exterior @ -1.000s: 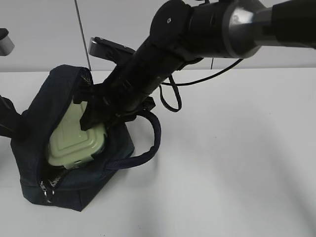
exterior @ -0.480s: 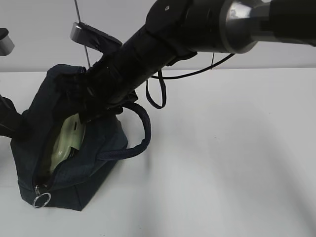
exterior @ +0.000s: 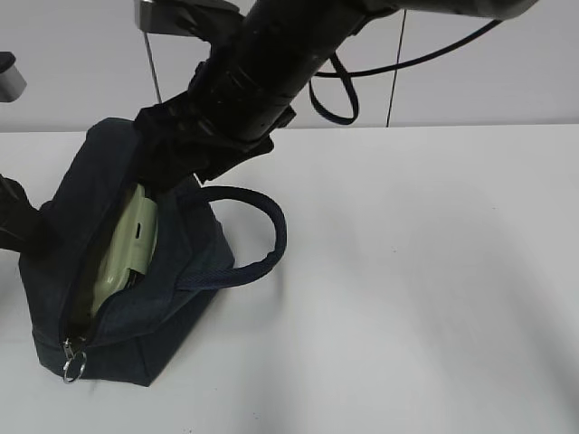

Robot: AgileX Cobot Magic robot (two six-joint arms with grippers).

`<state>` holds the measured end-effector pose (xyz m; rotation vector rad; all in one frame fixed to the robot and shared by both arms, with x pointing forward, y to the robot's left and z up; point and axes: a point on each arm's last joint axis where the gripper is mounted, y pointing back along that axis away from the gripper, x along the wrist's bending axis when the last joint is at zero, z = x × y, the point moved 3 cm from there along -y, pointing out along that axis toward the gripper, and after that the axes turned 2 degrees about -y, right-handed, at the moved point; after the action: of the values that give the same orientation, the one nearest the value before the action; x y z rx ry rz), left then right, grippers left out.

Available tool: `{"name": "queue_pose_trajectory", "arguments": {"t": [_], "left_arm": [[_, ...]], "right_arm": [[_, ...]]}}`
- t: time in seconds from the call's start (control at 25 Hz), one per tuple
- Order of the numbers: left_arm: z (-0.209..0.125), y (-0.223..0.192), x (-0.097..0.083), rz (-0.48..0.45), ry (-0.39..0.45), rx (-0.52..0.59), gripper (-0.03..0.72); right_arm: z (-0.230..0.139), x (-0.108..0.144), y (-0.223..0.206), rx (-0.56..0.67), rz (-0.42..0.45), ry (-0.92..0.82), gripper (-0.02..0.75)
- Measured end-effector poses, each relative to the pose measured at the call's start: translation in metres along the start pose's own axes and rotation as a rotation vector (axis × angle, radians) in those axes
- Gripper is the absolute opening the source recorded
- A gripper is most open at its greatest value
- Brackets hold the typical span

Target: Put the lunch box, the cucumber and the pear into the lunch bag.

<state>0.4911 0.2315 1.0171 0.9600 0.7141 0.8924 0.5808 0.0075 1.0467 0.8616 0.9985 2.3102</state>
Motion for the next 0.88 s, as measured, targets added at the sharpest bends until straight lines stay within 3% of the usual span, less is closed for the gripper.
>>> {"name": "queue_pose_trajectory", "arguments": {"t": [0.2,0.4,0.88], "left_arm": [[0.000,0.002,0.000,0.003,-0.003,-0.007,0.027],[-0.001,0.005,-0.001,0.006,-0.007,-0.014,0.037],[-0.001,0.006,-0.001,0.007,-0.008,-0.015,0.057]], "right_arm": [[-0.006,-0.002,0.012,0.049,-0.059,0.007,0.484],[-0.018,0.029,-0.007,0.133,-0.008,0.045,0.481],[-0.027,0.020,-0.018,0.207,-0.042,0.020,0.481]]}}
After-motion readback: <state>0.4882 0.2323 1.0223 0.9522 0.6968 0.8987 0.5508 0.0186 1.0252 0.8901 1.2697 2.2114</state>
